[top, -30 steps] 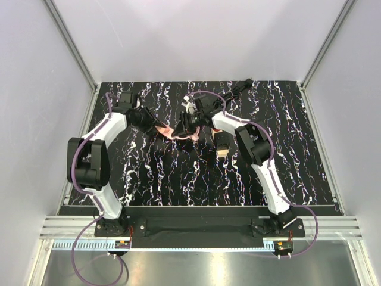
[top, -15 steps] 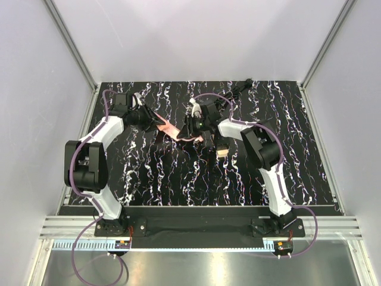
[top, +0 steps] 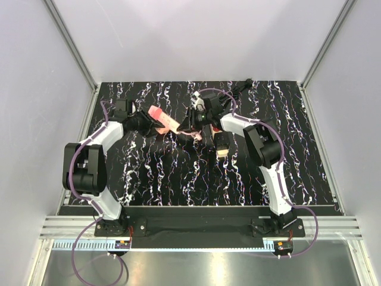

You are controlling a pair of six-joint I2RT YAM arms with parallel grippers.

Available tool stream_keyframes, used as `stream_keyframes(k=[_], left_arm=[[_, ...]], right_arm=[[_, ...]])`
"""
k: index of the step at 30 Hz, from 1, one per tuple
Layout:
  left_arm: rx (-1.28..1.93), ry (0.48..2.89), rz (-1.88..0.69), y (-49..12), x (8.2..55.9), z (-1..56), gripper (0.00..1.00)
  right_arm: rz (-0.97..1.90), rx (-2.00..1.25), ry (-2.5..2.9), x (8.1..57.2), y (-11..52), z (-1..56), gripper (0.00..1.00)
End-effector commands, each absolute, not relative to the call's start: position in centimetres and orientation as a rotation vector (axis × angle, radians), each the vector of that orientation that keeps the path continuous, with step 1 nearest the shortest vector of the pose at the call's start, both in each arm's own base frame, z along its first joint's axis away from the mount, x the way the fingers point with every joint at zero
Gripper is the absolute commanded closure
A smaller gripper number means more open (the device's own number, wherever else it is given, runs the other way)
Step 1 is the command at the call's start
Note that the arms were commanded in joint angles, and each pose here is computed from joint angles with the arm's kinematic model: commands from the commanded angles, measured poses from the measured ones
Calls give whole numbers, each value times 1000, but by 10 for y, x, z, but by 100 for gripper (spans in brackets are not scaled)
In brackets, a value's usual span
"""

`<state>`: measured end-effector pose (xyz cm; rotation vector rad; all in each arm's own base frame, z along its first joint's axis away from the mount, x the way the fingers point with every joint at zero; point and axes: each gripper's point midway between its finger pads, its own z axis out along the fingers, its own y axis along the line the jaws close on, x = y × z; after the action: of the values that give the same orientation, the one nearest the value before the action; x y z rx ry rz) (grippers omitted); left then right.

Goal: Insert the plug

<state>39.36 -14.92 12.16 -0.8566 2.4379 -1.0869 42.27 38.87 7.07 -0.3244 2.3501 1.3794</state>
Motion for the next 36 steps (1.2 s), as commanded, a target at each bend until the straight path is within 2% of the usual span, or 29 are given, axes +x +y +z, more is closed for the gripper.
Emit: stream_keyframes(k=[1,7,11,23,33,35,36], left_arm=[[-965,2361,-1073,-147,405,135,100],[-1059,2343,-1084,-152,407,155,100],[-1106,2372,-884,-142,409,171,100],[-1308,2492,-749,-145,416,144,100],[-1256,2457,-672,-144,426,156,100],[-1276,2471,-691,-148,424,154,100],[-1300,2477,-702,-150,422,152,100]], right_arm=[[1481,-311,2325,428,397,96,100],[1509,-271,2368,429,399,90,100],[1543,-259,2387,427,402,85,100],[1701,-258,2456,409,409,83,100],[1609,-223,2531,412,403,69,100],[1539,-236,2568,414,399,62,96],[1515,-235,2580,415,397,59,87]])
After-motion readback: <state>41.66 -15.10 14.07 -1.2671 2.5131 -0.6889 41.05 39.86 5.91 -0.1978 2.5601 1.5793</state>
